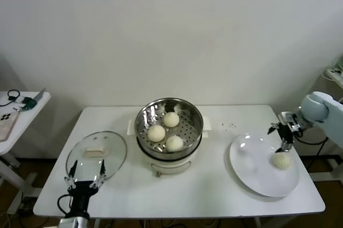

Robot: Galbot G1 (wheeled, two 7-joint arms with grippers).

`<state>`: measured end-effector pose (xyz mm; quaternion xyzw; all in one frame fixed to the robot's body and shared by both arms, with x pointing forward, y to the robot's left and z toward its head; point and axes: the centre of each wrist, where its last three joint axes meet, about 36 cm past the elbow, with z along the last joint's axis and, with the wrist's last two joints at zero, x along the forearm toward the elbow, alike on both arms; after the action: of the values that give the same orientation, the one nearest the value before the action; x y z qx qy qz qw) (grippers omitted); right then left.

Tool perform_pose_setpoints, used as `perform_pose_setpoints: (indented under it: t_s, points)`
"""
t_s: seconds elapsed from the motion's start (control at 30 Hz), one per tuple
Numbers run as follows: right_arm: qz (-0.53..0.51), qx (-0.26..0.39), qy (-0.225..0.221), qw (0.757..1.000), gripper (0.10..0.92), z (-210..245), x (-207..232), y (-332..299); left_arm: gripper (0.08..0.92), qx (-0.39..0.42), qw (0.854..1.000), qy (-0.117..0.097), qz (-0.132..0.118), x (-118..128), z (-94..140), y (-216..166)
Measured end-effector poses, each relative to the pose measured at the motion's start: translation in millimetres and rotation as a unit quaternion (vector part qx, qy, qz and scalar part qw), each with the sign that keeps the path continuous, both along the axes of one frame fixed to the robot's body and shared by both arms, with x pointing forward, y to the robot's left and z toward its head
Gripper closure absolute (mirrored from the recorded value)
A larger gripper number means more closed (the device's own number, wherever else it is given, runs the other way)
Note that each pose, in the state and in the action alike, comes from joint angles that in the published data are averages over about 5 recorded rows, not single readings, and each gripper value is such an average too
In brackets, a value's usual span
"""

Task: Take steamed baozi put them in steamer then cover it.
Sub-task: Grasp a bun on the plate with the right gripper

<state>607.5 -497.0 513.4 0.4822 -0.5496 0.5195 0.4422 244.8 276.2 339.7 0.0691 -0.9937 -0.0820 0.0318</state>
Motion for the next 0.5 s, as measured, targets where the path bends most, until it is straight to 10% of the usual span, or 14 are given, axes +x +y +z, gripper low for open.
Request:
perform_pose_setpoints:
  t_s: [0.5]
  points:
    - [-0.021,-0.021,0.025,0.999,0.2,-35.1,-12.0,-18.9,0.177,0.0,1.0,0.007,0.005,-2.6,-4.7,1.8]
